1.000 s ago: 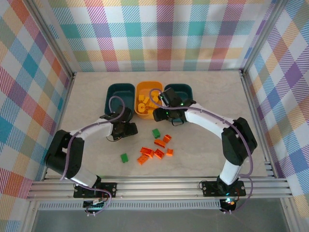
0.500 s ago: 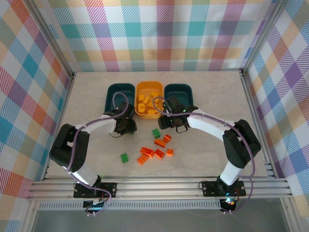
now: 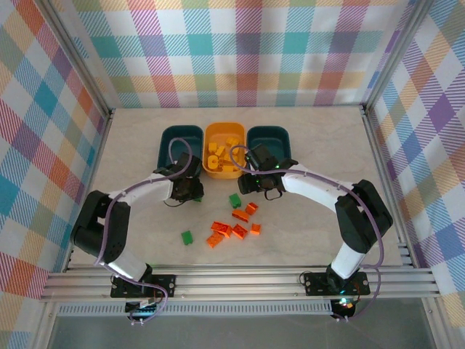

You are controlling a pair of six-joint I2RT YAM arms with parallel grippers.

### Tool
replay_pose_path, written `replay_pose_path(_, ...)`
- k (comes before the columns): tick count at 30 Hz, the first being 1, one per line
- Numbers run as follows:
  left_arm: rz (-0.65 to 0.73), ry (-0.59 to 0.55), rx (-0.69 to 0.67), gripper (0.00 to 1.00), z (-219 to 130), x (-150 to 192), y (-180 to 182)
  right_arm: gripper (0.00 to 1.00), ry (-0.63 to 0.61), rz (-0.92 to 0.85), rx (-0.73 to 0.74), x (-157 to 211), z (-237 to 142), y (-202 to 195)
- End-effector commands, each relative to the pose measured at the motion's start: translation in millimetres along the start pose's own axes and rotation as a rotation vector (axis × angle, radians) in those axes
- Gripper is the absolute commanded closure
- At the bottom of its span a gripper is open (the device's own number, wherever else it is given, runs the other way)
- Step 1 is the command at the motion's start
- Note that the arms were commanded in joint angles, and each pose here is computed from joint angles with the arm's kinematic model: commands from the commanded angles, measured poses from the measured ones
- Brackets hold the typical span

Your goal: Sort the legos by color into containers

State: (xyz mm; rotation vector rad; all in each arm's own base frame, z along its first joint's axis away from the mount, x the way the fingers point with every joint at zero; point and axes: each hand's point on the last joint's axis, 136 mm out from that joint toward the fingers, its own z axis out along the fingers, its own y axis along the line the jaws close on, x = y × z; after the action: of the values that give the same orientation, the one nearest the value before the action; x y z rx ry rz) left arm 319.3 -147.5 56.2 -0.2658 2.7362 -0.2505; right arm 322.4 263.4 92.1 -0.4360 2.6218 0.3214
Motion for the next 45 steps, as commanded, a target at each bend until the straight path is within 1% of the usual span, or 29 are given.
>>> replay_pose_path(1,0.023,-0.080,0.064,0.73,-37,-22,-24,0.33,-0.048,0.019,0.020,-9,-15,-7)
replay_pose_path(5,0.057,-0.110,0.133,0.73,-54,-37,-59,0.33,-0.072,0.098,0.080,-11,-22,-31)
replay_pose_path(9,0.110,-0.116,0.226,0.73,-58,-51,-113,0.34,-0.091,0.304,0.134,-1,-33,-81)
replay_pose_path(13,0.171,-0.102,0.330,0.73,-49,-61,-176,0.34,-0.120,0.505,0.111,14,-49,-123)
replay_pose_path(16,0.216,-0.071,0.394,0.73,-39,-66,-220,0.34,-0.147,0.536,0.114,20,-62,-136)
replay_pose_path(19,0.258,-0.045,0.415,0.72,-26,-68,-253,0.33,-0.152,0.526,0.121,24,-72,-139)
replay_pose_path(23,0.284,-0.026,0.394,0.70,-7,-75,-274,0.33,-0.167,0.508,0.117,25,-83,-138)
replay_pose_path(27,0.294,-0.018,0.367,0.59,3,-83,-283,0.32,-0.187,0.489,0.103,21,-95,-134)
replay_pose_path(29,0.299,-0.019,0.366,0.47,3,-85,-284,0.32,-0.192,0.479,0.087,18,-100,-131)
replay_pose_path(31,0.307,-0.036,0.370,0.35,-5,-88,-285,0.32,-0.193,0.465,0.057,14,-103,-124)
replay_pose_path(32,0.312,-0.048,0.367,0.31,-11,-90,-284,0.32,-0.196,0.455,0.044,12,-104,-119)
replay_pose_path(33,0.314,-0.059,0.360,0.29,-16,-92,-281,0.32,-0.197,0.437,0.036,10,-104,-113)
replay_pose_path(35,0.321,-0.098,0.353,0.27,-35,-98,-276,0.32,-0.197,0.361,0.014,6,-102,-93)
replay_pose_path(36,0.316,-0.118,0.346,0.25,-44,-100,-269,0.32,-0.195,0.310,0.002,3,-99,-78)
replay_pose_path(38,0.282,-0.159,0.350,0.22,-64,-104,-253,0.32,-0.154,0.200,-0.040,3,-85,-43)
replay_pose_path(41,0.158,-0.203,0.313,0.18,-82,-106,-198,0.30,-0.081,0.054,-0.049,7,-60,2)
replay_pose_path(43,0.061,-0.211,0.272,0.15,-86,-97,-150,0.29,-0.037,-0.017,-0.046,11,-40,24)
replay_pose_path(45,-0.010,-0.212,0.198,0.14,-85,-81,-101,0.27,-0.005,-0.062,-0.044,13,-24,36)
